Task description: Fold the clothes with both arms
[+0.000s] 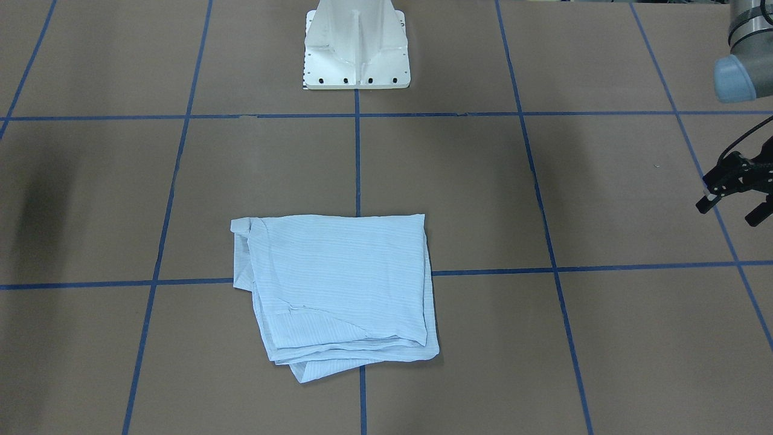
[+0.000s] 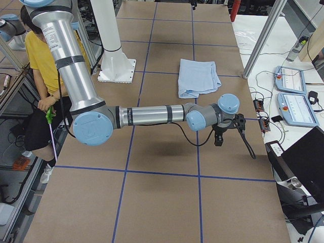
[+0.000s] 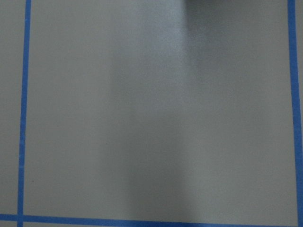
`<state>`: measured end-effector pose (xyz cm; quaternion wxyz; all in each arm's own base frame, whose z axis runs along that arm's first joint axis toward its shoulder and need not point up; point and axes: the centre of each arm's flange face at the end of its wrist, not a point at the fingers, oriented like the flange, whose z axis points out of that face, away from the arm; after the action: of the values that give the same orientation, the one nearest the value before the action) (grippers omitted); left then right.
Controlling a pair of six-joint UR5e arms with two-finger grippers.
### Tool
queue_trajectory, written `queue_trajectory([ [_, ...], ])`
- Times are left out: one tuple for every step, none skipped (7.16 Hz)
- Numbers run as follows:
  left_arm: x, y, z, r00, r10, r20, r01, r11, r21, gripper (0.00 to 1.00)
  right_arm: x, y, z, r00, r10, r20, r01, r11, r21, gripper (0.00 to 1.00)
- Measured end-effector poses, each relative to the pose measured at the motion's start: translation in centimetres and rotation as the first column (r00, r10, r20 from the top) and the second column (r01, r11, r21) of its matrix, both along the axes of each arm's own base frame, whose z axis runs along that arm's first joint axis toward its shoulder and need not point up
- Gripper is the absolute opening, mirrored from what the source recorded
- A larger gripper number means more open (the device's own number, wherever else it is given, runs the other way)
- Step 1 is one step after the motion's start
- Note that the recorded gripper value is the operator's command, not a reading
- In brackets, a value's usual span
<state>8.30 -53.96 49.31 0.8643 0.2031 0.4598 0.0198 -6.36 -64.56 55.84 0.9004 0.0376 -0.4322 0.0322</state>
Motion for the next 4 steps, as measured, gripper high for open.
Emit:
queue_trajectory([
  [-0.4,0.8,0.3,1.000,0.011,0.017,-0.012,1.000,0.013,1.00,0.2,0.3,0.4,1.000,-0.010,-0.003,0.010,1.000,0.000,1.00],
  [-0.9,1.2,0.8,0.999,0.029,0.045,-0.030,0.999,0.032,1.00,0.2,0.7,1.1,0.999,-0.032,-0.010,0.032,0.999,0.013,1.00],
  [-1.5,1.8,1.4,0.996,0.032,0.085,-0.036,0.999,0.037,1.00,0.3,1.0,1.9,0.998,-0.060,-0.025,0.061,0.997,0.037,1.00],
  [-2.1,3.0,1.9,0.993,0.043,0.110,-0.048,0.998,0.042,1.00,0.0,1.0,2.5,0.995,-0.085,-0.048,0.087,0.995,0.045,1.00],
])
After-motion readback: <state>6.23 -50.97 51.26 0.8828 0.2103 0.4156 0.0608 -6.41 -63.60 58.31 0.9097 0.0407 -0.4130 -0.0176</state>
